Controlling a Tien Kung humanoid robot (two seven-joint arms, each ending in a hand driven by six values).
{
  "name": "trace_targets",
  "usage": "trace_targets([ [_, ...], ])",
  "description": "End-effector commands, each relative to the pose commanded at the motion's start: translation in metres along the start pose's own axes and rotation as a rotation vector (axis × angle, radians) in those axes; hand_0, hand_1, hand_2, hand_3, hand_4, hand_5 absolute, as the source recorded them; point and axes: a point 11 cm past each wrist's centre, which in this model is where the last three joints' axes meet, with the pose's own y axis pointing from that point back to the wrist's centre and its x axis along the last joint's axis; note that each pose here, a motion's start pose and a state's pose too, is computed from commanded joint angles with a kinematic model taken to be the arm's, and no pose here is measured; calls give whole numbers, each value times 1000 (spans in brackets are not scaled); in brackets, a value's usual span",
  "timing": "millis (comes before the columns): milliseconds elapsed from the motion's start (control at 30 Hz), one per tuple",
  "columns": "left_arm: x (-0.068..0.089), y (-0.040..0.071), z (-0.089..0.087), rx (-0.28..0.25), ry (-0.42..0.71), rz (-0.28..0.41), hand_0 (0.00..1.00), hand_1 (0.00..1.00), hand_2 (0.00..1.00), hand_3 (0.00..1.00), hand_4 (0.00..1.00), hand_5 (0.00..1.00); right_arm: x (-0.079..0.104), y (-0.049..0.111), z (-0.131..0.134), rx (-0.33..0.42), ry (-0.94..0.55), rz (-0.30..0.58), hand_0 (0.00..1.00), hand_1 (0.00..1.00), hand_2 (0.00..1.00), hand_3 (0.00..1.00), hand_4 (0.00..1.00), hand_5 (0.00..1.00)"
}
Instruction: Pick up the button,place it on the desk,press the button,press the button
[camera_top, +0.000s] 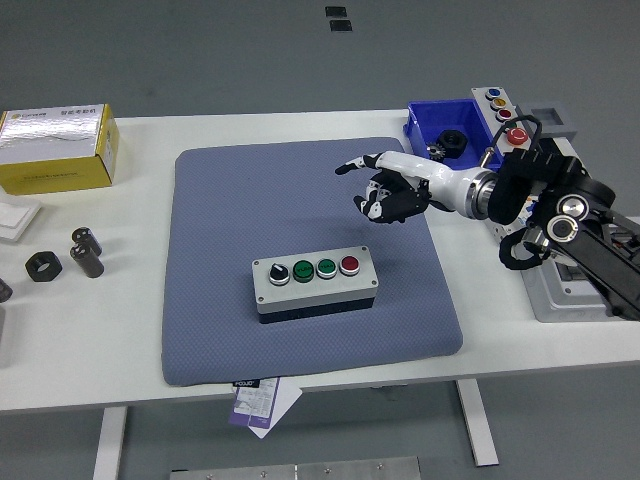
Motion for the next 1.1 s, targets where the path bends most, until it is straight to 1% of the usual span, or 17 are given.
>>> trace_targets([
  [67,0,0,0,0,-2,0,774,761,725,844,750,228,2,-2,23,28,-167,58,98,277,530,908,685,213],
  [100,1,0,0,0,-3,0,774,761,724,844,750,226,3,-2,36,33,-234,88,178,328,567,795,712,254],
  [167,1,0,0,-1,-3,1,774,761,724,844,750,226,6,3,64,50,-374,162,178,328,567,795,712,254],
  [233,0,0,0,-1,-5,-1,774,761,724,844,750,226,7,9,82,77,-471,225,178,328,567,795,712,254],
  [267,0,0,0,-2,-5,-1,774,761,724,844,750,226,7,11,86,92,-502,246,178,328,567,795,712,254],
  [300,-1,0,0,-3,-6,-4,773,760,724,842,749,225,4,17,95,120,-556,289,713,711,716,793,850,557],
  [433,-3,0,0,-4,-21,-9,773,760,724,842,749,225,-2,27,106,179,-631,358,713,711,716,793,850,557],
  [467,-3,0,0,-2,-26,-11,773,760,724,842,748,225,-4,30,109,197,-650,377,866,793,785,795,958,966],
  [633,-3,0,-2,6,-25,-18,773,760,724,842,748,225,-4,39,105,286,-671,440,866,793,785,795,958,966],
  [667,-3,0,-2,6,-23,-19,773,760,724,842,748,225,-3,41,102,306,-664,451,866,793,785,795,958,966],
  [700,-3,0,-2,7,-21,-20,773,760,724,840,748,224,-3,42,99,326,-654,462,864,783,784,778,975,998],
  [833,-5,0,-1,6,-17,-31,773,760,724,840,748,224,-6,44,85,387,-595,490,864,783,784,778,975,998],
  [867,-5,0,-1,6,-17,-33,772,758,721,837,748,225,-8,44,84,391,-582,489,840,763,766,746,947,998],
  [1067,-7,0,0,4,-16,-45,772,758,721,837,748,225,-16,42,86,370,-519,481,840,763,766,746,947,998],
  [1100,-7,0,0,4,-17,-48,770,757,719,835,748,225,-17,42,87,365,-508,482,850,771,774,765,928,998],
])
